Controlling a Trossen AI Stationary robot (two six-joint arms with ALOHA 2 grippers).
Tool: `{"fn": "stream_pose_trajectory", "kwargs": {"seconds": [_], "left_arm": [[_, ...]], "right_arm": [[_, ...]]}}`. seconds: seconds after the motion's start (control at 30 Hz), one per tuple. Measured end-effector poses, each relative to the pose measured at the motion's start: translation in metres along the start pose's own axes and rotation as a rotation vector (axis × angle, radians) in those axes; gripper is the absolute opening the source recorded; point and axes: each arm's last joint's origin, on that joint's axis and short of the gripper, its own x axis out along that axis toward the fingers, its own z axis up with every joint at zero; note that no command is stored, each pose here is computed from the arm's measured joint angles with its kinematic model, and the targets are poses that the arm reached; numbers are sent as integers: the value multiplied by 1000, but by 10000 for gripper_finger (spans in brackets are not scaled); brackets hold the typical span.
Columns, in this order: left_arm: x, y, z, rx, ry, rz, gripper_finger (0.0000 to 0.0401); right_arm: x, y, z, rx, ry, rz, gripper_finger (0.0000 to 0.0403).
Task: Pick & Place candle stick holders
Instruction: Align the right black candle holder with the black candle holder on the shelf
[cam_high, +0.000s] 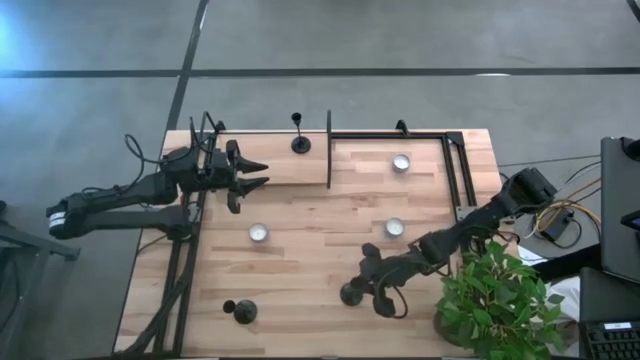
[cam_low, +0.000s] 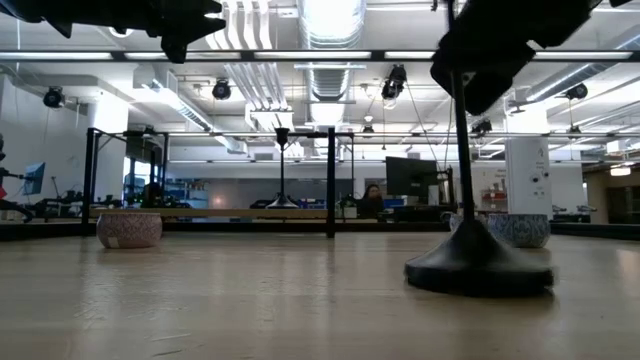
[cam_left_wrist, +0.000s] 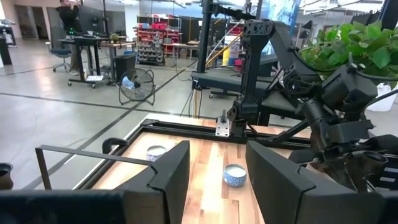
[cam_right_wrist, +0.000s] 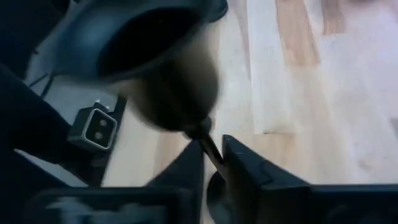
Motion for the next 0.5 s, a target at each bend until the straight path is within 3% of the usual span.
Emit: {"fn": "stream_pose_trajectory", "kwargs": {"seconds": [0.17,0.33,0.5], "left_arm": [[0,0,-2,-34,16,4,163],[0,0,-5,-42,51,6,163],[0,0,-6,-60,57,7,163]], "right_arm": [[-7,-5,11,10,-6,-5,13],[-30,-23,40,35,-6,-91,11],[-65,-39,91,34,-181,-105,11]]}}
